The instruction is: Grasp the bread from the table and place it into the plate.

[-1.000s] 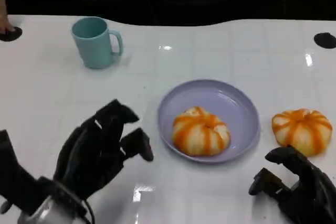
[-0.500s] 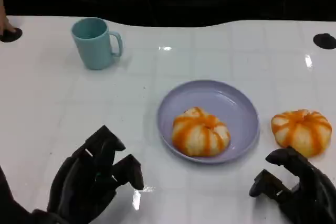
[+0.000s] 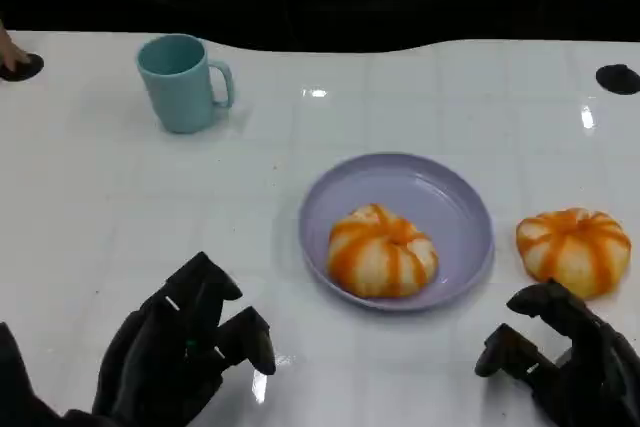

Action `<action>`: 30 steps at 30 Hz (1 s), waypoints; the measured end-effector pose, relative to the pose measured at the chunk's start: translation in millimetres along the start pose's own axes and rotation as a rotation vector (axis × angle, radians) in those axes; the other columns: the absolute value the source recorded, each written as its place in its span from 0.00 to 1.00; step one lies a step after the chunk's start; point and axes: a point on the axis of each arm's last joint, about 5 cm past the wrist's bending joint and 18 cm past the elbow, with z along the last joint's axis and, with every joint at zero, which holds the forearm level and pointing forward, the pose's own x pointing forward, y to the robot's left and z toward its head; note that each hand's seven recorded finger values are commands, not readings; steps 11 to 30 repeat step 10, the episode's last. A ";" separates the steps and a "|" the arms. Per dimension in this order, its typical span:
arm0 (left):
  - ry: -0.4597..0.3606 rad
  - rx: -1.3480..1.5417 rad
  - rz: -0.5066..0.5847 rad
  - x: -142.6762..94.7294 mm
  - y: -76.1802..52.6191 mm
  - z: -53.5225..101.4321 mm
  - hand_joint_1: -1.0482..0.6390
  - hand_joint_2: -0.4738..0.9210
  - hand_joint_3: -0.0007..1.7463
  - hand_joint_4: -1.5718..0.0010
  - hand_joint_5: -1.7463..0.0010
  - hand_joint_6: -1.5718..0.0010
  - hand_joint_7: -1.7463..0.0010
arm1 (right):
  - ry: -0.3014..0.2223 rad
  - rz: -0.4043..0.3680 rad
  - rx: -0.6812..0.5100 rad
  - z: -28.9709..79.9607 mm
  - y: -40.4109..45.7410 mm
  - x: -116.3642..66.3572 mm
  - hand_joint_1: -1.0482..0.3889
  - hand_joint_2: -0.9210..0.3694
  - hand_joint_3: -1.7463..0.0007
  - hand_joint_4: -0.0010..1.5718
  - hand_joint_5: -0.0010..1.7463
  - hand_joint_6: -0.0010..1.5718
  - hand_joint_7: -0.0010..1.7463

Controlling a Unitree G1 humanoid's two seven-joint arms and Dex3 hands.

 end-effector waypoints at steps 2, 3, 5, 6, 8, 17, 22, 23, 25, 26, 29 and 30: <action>0.004 -0.002 0.000 -0.1 0.1 -0.1 0.30 1.00 0.21 0.50 0.00 0.68 0.00 | 0.000 -0.002 0.000 0.0 0.0 0.0 0.38 0.00 0.94 0.44 0.86 0.42 0.64; 0.007 -0.004 -0.001 -0.1 0.2 -0.2 0.30 1.00 0.21 0.50 0.00 0.68 0.00 | 0.000 -0.002 0.000 0.0 0.0 0.0 0.38 0.00 0.94 0.44 0.86 0.42 0.64; 0.009 -0.007 -0.001 -0.2 0.3 -0.2 0.30 1.00 0.21 0.50 0.00 0.68 0.00 | -0.001 -0.002 0.000 0.0 -0.1 0.0 0.38 0.00 0.94 0.43 0.86 0.42 0.64; 0.009 -0.008 -0.002 -0.1 0.3 -0.2 0.30 1.00 0.21 0.50 0.00 0.68 0.00 | -0.001 -0.002 0.001 0.0 -0.1 -0.1 0.38 0.00 0.94 0.43 0.86 0.42 0.64; 0.008 -0.009 -0.002 -0.1 0.3 -0.3 0.30 1.00 0.20 0.49 0.00 0.67 0.00 | -0.001 -0.002 0.002 0.0 -0.2 -0.2 0.37 0.00 0.94 0.43 0.86 0.41 0.64; 0.009 -0.009 -0.002 0.0 0.3 -0.3 0.31 1.00 0.20 0.50 0.00 0.67 0.00 | 0.000 -0.003 0.005 -0.6 -0.7 -0.4 0.37 0.00 0.94 0.43 0.87 0.41 0.64; 0.009 -0.009 -0.002 0.0 0.3 -0.3 0.31 1.00 0.20 0.50 0.00 0.67 0.00 | 0.000 -0.003 0.005 -0.6 -0.7 -0.4 0.37 0.00 0.94 0.43 0.87 0.41 0.64; 0.009 -0.009 -0.002 0.0 0.3 -0.3 0.31 1.00 0.20 0.50 0.00 0.67 0.00 | 0.000 -0.003 0.005 -0.6 -0.7 -0.4 0.37 0.00 0.94 0.43 0.87 0.41 0.64; 0.009 -0.009 -0.002 0.0 0.3 -0.3 0.31 1.00 0.20 0.50 0.00 0.67 0.00 | 0.000 -0.003 0.005 -0.6 -0.7 -0.4 0.37 0.00 0.94 0.43 0.87 0.41 0.64; 0.009 -0.009 -0.002 0.0 0.3 -0.3 0.31 1.00 0.20 0.50 0.00 0.67 0.00 | 0.000 -0.003 0.005 -0.6 -0.7 -0.4 0.37 0.00 0.94 0.43 0.87 0.41 0.64; 0.009 -0.009 -0.002 0.0 0.3 -0.3 0.31 1.00 0.20 0.50 0.00 0.67 0.00 | 0.000 -0.003 0.005 -0.6 -0.7 -0.4 0.37 0.00 0.94 0.43 0.87 0.41 0.64; 0.009 -0.009 -0.002 0.0 0.3 -0.3 0.31 1.00 0.20 0.50 0.00 0.67 0.00 | 0.000 -0.003 0.005 -0.6 -0.7 -0.4 0.37 0.00 0.94 0.43 0.87 0.41 0.64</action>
